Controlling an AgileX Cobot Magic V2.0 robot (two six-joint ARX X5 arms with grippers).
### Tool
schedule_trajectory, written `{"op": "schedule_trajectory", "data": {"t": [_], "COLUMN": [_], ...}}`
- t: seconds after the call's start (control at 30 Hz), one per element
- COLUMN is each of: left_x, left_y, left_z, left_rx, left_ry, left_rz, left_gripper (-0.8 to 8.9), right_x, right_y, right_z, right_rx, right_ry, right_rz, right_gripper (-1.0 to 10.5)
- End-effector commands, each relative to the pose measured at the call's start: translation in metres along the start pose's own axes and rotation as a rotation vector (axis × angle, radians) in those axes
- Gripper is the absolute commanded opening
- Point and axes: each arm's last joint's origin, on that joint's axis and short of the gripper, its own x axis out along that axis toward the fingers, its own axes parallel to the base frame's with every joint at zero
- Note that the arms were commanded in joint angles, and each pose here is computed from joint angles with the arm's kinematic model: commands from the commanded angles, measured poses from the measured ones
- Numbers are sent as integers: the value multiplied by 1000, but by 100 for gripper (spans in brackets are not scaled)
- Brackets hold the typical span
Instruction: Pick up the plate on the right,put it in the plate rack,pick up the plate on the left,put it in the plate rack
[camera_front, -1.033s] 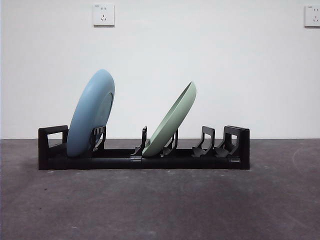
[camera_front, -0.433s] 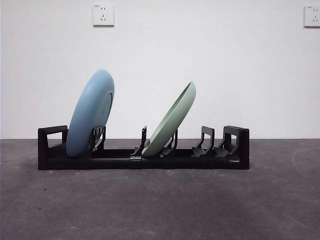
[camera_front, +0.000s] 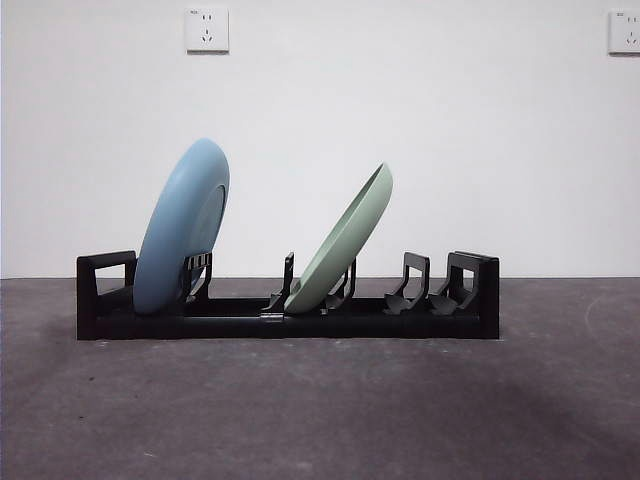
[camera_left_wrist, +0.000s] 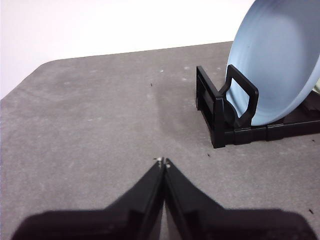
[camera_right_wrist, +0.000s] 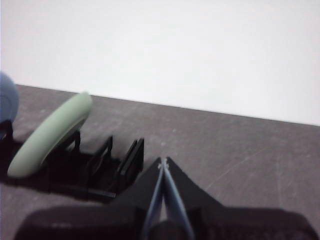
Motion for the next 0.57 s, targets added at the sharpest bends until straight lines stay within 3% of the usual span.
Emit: {"op": "schedule_trajectory", "data": {"t": [0.03,0.3,0.57], "left_x": [1,1,1], "left_y": [0,0,0], "left_z": [-4,-4,-4], "left_rx": [-1,-1,-1], "left_ry": [9,9,8], "left_rz": [5,5,5], "left_gripper": [-3,-3,-3], "right_x": [3,12,14], "right_y": [2,7,8], "right_z": [-22,-71,-87], "right_rx": [12,112,148], "right_ry": [18,65,134], "right_rz": [3,8,9], "right_gripper": [3,3,3]}}
